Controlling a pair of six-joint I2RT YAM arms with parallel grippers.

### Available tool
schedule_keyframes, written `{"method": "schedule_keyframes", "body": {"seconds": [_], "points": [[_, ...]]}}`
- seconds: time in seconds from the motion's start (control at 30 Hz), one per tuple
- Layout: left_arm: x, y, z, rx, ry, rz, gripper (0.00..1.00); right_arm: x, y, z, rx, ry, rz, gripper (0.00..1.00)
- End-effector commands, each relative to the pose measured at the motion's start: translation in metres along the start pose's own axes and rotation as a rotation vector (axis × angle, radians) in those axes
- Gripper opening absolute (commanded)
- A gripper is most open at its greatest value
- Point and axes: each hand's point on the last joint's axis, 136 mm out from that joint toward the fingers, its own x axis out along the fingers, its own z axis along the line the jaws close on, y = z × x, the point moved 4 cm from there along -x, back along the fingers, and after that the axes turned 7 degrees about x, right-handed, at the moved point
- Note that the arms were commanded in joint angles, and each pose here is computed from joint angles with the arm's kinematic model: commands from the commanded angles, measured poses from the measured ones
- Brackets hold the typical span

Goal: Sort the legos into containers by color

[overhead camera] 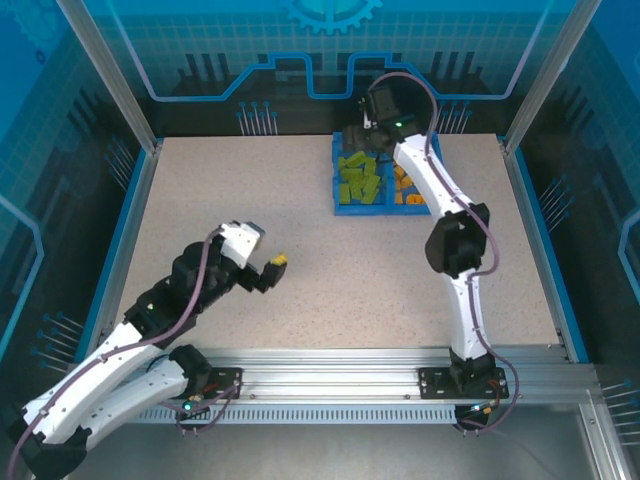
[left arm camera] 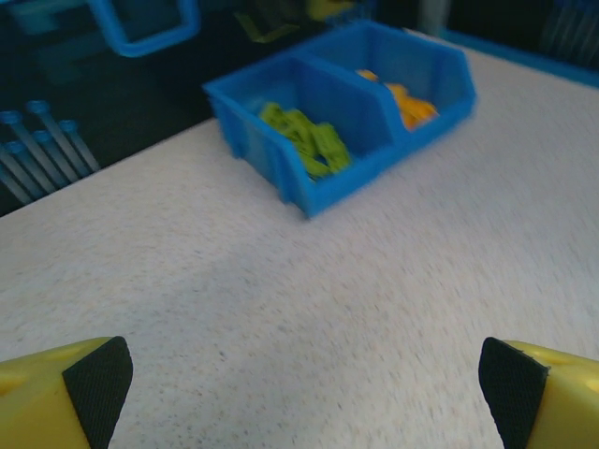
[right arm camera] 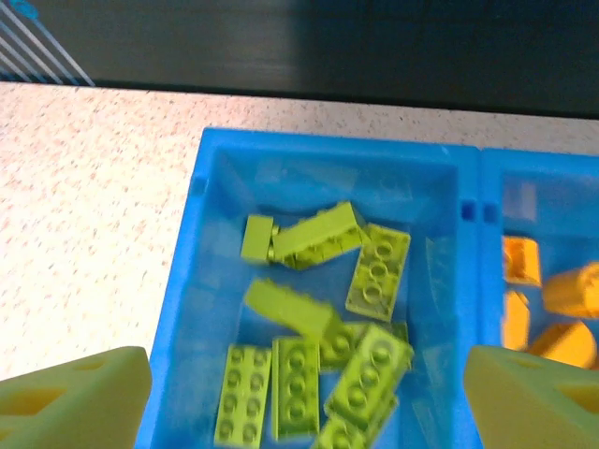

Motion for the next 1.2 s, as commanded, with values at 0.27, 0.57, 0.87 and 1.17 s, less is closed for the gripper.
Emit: {"method": "schedule_keyframes", "body": {"seconds": [0.27, 0.57, 0.87, 1.17], "points": [[0.018, 0.068, 0.083, -0.185, -0.601, 0.010, 0.99, -0.153, 0.110, -0.072, -0.043, 0.038, -0.206, 1.00], [0.041, 0.121, 0.106, -0.143, -0.574, 0.052, 0.99, -0.146, 0.216, -0.171, 0.005, 0.240, -0.564, 1.00], [0.084, 0.146, 0.123, -0.198, -0.496, 0.042, 0.99, -0.075, 0.202, -0.187, -0.030, 0.222, -0.519, 1.00], [0.132, 0.174, 0.148, -0.300, -0.413, 0.067, 0.99, -0.042, 0.209, -0.189, -0.041, 0.165, -0.439, 1.00]]}}
